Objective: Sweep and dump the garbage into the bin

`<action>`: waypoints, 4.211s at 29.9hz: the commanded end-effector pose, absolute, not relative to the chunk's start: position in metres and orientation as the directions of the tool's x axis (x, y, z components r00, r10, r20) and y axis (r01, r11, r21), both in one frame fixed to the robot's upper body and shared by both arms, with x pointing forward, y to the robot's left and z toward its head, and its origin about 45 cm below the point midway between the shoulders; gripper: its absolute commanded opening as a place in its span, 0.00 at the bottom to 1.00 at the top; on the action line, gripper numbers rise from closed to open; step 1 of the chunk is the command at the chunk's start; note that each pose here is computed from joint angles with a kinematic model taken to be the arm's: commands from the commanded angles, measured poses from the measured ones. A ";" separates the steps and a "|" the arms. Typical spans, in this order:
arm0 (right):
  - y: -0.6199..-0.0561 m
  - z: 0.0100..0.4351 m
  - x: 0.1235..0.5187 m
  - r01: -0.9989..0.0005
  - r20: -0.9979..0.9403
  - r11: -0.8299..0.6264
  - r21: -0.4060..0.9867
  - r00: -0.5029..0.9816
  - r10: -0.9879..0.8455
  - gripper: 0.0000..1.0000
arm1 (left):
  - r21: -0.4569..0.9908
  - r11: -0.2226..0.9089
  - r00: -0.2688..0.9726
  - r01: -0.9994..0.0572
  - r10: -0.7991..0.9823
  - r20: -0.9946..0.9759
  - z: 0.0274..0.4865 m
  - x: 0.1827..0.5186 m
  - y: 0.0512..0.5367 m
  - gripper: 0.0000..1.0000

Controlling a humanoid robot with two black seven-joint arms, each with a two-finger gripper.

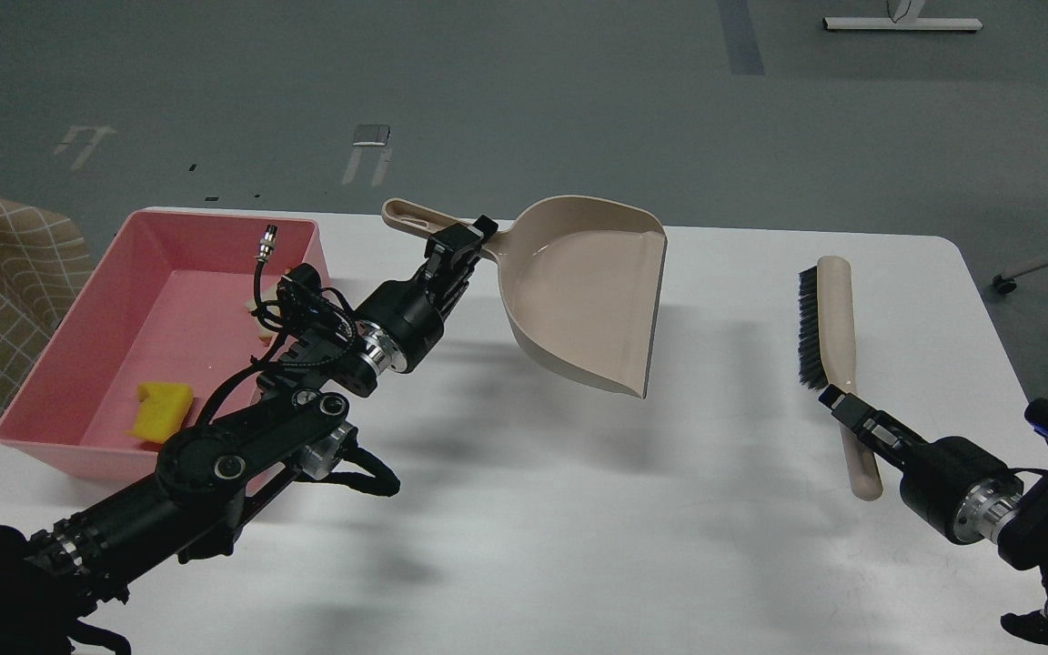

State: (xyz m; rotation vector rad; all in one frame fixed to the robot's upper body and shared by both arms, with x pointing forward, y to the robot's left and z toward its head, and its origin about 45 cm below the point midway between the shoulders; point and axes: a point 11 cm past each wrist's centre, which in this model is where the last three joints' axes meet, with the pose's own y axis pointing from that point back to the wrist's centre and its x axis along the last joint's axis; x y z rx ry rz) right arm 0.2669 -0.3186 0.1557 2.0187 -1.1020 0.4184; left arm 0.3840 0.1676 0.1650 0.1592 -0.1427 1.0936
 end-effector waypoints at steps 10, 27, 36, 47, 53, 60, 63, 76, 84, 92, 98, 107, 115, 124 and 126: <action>-0.318 0.156 0.267 -0.818 0.601 -0.319 0.478 0.570 -0.560 0.26 | 0.127 0.421 0.439 -0.898 0.873 0.212 0.126 0.370 0.143 0.02; -0.335 0.139 0.262 -0.792 0.596 -0.277 0.544 0.597 -0.536 0.26 | 0.154 0.405 0.431 -0.901 0.875 0.220 0.105 0.355 0.143 0.06; -0.338 0.122 0.264 -0.770 0.575 -0.262 0.582 0.618 -0.536 0.25 | 0.161 0.404 0.432 -0.900 0.876 0.216 0.102 0.352 0.143 0.09; -0.335 0.119 0.264 -0.762 0.570 -0.264 0.591 0.626 -0.533 0.55 | 0.128 0.416 0.434 -0.901 0.874 0.217 0.100 0.348 0.144 0.98; -0.336 0.120 0.265 -0.765 0.570 -0.263 0.588 0.623 -0.536 0.58 | 0.153 0.466 0.491 -0.871 0.836 0.246 0.093 0.338 0.134 0.98; -0.336 0.121 0.265 -0.769 0.568 -0.264 0.583 0.618 -0.544 0.58 | 0.166 0.437 0.467 -0.884 0.830 0.305 0.086 0.334 0.144 0.98; -0.336 0.123 0.266 -0.771 0.568 -0.265 0.579 0.615 -0.546 0.58 | 0.163 0.435 0.464 -0.886 0.815 0.346 0.088 0.338 0.149 0.98; -0.336 0.126 0.270 -0.777 0.575 -0.269 0.569 0.610 -0.545 0.59 | 0.148 0.400 0.422 -0.905 0.794 0.437 0.105 0.345 0.199 0.98; -0.335 0.127 0.271 -0.779 0.575 -0.272 0.565 0.609 -0.546 0.59 | 0.148 0.373 0.397 -0.916 0.784 0.478 0.111 0.351 0.223 0.98; -0.333 0.127 0.271 -0.781 0.573 -0.276 0.561 0.607 -0.550 0.59 | 0.141 0.360 0.380 -0.922 0.778 0.500 0.117 0.356 0.235 0.98; -0.333 0.127 0.272 -0.781 0.574 -0.276 0.560 0.606 -0.550 0.61 | 0.116 0.353 0.359 -0.928 0.773 0.523 0.130 0.367 0.242 0.98; -0.333 0.128 0.272 -0.782 0.574 -0.279 0.557 0.606 -0.551 0.63 | 0.093 0.340 0.333 -0.936 0.764 0.552 0.143 0.377 0.255 0.98; -0.331 0.133 0.278 -0.791 0.573 -0.291 0.539 0.597 -0.561 0.66 | 0.060 0.360 0.333 -0.931 0.771 0.543 0.161 0.380 0.251 0.98; -0.352 0.154 0.286 -0.815 0.587 -0.278 0.509 0.564 -0.580 0.69 | 0.050 0.360 0.330 -0.932 0.778 0.535 0.164 0.382 0.248 0.98; -0.356 0.159 0.289 -0.819 0.593 -0.277 0.503 0.560 -0.578 0.69 | 0.047 0.362 0.329 -0.931 0.778 0.535 0.165 0.383 0.247 0.98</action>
